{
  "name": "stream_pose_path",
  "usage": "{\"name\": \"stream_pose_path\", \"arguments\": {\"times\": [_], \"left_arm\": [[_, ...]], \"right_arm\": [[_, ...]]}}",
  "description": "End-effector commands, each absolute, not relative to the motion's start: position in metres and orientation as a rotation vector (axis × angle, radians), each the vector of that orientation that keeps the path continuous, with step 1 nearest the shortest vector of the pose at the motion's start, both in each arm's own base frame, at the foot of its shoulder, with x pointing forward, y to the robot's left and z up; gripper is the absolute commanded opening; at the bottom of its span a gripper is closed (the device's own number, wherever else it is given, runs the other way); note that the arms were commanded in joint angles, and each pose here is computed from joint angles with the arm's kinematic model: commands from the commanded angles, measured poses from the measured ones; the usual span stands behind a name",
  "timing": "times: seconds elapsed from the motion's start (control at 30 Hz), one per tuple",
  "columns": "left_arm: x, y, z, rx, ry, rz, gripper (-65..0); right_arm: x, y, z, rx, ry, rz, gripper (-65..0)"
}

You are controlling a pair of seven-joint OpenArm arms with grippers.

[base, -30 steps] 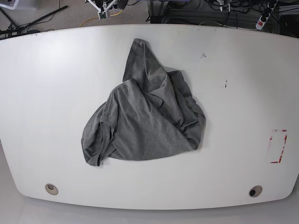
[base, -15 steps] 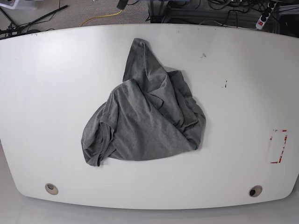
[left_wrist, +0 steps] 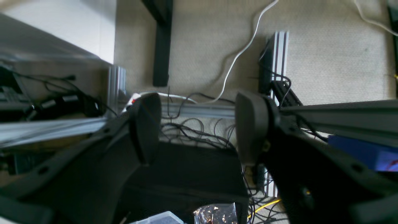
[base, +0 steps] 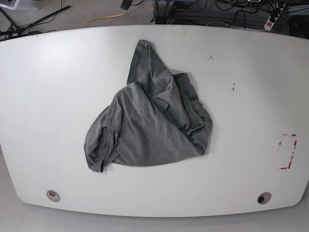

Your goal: Fold the T-shirt properly

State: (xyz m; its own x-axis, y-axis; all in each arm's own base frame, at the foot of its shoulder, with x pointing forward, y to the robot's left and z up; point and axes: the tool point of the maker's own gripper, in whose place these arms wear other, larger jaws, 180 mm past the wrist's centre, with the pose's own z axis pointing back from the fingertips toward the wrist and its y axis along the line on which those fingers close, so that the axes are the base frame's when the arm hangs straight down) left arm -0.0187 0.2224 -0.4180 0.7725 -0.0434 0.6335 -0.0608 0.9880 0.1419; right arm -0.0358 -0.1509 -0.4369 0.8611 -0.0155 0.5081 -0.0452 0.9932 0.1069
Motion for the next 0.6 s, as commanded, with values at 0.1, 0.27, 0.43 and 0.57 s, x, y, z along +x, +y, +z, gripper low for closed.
{"name": "stream_pose_path", "arguments": {"times": [0.1, 0.27, 0.43, 0.57], "left_arm": [[-0.002, 0.218, -0.382, 0.161, -0.776, -0.017, -30.1], [0.017, 0.213, -0.364, 0.152, -0.841, -0.014, -29.9], [0.030, 0.215, -0.351, 0.121, -0.904, 0.079, -29.9], [0.038, 0.214, -0.349, 0.118, -0.928, 0.085, -29.9]], "right_arm": [[-0.012, -0.163, -0.398, 0.120, -0.656, -0.058, -50.6], [0.008, -0.171, -0.384, 0.116, -0.726, -0.086, -50.6], [0.039, -0.169, -0.371, 0.122, -0.816, -0.061, -50.6], [0.066, -0.168, -0.368, 0.123, -0.886, -0.050, -50.6]]}}
